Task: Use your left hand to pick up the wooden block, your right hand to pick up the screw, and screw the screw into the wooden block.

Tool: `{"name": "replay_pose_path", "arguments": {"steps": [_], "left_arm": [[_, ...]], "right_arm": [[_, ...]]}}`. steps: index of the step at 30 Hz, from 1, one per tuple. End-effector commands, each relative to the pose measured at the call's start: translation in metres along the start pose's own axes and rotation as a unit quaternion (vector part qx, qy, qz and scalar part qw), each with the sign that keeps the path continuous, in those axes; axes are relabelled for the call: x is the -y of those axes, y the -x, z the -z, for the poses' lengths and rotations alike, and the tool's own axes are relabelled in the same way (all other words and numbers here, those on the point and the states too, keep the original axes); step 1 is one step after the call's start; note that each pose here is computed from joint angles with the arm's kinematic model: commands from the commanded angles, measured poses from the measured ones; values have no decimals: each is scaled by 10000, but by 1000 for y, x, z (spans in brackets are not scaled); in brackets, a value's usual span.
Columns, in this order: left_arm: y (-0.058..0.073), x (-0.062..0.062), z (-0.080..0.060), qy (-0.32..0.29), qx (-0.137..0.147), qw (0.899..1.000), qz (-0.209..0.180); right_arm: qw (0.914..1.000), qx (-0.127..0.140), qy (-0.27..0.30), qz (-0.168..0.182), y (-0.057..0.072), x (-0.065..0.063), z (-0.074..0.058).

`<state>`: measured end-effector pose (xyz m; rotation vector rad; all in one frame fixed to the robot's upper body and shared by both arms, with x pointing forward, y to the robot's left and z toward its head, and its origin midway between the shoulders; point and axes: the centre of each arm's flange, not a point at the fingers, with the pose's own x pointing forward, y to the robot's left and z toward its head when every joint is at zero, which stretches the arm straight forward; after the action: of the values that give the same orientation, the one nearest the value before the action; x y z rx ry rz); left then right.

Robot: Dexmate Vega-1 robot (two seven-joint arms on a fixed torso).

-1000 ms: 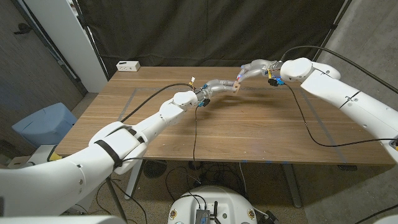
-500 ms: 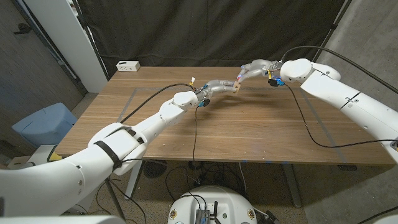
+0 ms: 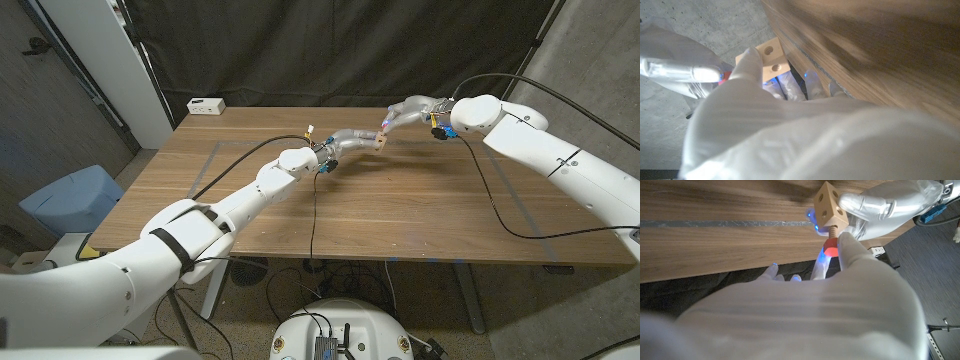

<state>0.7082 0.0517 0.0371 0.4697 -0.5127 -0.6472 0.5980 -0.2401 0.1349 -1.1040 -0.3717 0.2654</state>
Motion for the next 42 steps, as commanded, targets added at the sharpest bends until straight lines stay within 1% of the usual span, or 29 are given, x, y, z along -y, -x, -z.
{"name": "replay_pose_path", "arguments": {"steps": [1,18,32,42], "left_arm": [[1,1,0,1,-2,10000,-9],[2,2,0,9,23,10000,-21],[2,5,-1,4,30,10000,4],[2,4,-2,4,35,10000,19]], "right_arm": [[10000,-24,9,-24,0,-5,0],[10000,-36,19,12,-1,-10,0],[9998,-101,155,102,3,-11,-1],[9991,-187,372,125,4,-13,-3]]}}
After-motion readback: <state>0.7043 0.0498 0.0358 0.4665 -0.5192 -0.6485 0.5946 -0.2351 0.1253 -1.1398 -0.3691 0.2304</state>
